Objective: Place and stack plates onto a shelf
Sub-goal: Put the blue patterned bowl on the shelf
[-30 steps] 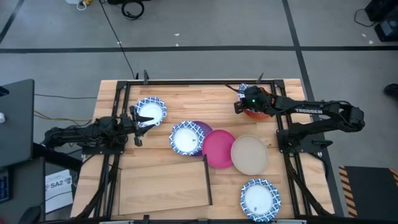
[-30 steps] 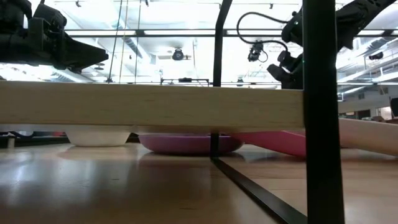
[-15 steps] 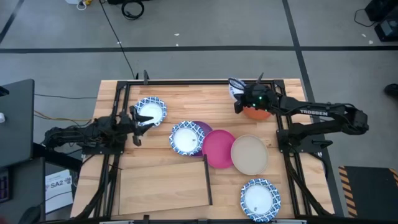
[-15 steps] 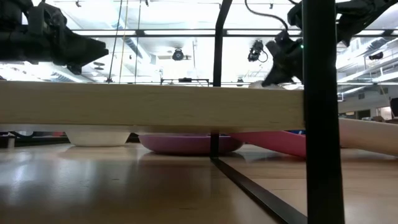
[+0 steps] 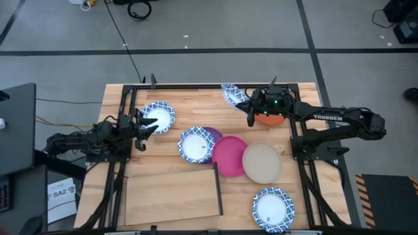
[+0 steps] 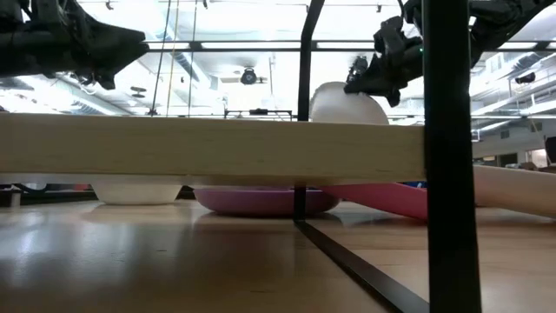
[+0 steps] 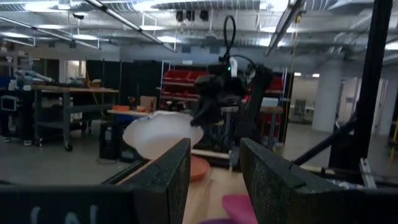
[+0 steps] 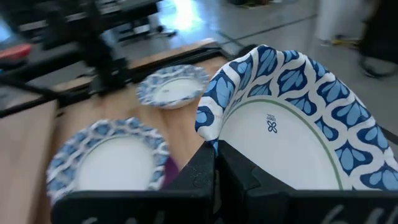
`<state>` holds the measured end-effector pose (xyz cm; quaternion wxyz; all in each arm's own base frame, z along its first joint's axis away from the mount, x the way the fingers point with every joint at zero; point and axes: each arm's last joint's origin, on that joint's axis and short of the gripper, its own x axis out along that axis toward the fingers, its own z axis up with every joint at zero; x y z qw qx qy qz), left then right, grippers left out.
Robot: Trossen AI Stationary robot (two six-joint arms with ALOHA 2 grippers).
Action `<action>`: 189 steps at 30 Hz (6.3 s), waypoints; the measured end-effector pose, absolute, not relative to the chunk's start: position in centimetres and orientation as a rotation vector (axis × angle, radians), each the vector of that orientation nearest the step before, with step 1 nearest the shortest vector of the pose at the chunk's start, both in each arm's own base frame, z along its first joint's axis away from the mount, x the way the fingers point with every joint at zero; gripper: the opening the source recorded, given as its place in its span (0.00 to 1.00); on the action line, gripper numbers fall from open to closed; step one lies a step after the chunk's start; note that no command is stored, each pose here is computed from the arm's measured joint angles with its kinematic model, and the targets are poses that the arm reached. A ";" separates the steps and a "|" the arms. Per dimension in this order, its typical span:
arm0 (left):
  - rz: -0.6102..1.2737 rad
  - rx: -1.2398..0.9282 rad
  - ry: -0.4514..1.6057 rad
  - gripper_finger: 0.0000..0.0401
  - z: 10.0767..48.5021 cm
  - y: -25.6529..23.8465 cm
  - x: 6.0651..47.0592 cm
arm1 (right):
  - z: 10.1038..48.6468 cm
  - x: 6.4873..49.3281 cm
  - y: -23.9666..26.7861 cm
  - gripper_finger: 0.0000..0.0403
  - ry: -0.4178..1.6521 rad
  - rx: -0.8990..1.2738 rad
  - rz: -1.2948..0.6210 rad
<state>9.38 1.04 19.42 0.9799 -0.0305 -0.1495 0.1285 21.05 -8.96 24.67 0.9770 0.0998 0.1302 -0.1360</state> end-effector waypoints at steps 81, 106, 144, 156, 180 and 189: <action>0.023 0.479 0.297 0.34 27.8 1.6 33.1 | 25.1 22.3 -4.4 0.04 0.231 0.047 0.256; 0.018 0.480 0.297 0.06 27.8 1.5 33.0 | 25.2 22.3 -4.4 0.10 0.224 0.042 0.235; 0.019 0.474 0.294 0.06 27.9 1.5 33.0 | 27.2 18.3 -5.9 0.49 0.224 0.042 0.011; 0.023 0.495 0.260 0.06 28.8 -0.3 32.5 | 28.1 14.9 -6.5 0.49 0.229 0.055 -0.094; -0.097 0.475 0.287 0.06 32.5 -13.6 22.5 | 27.9 14.7 -7.0 0.49 0.250 0.058 -0.201; -0.183 0.399 0.275 0.06 32.3 -16.8 20.0 | 27.9 14.7 -7.0 0.49 0.250 0.058 -0.200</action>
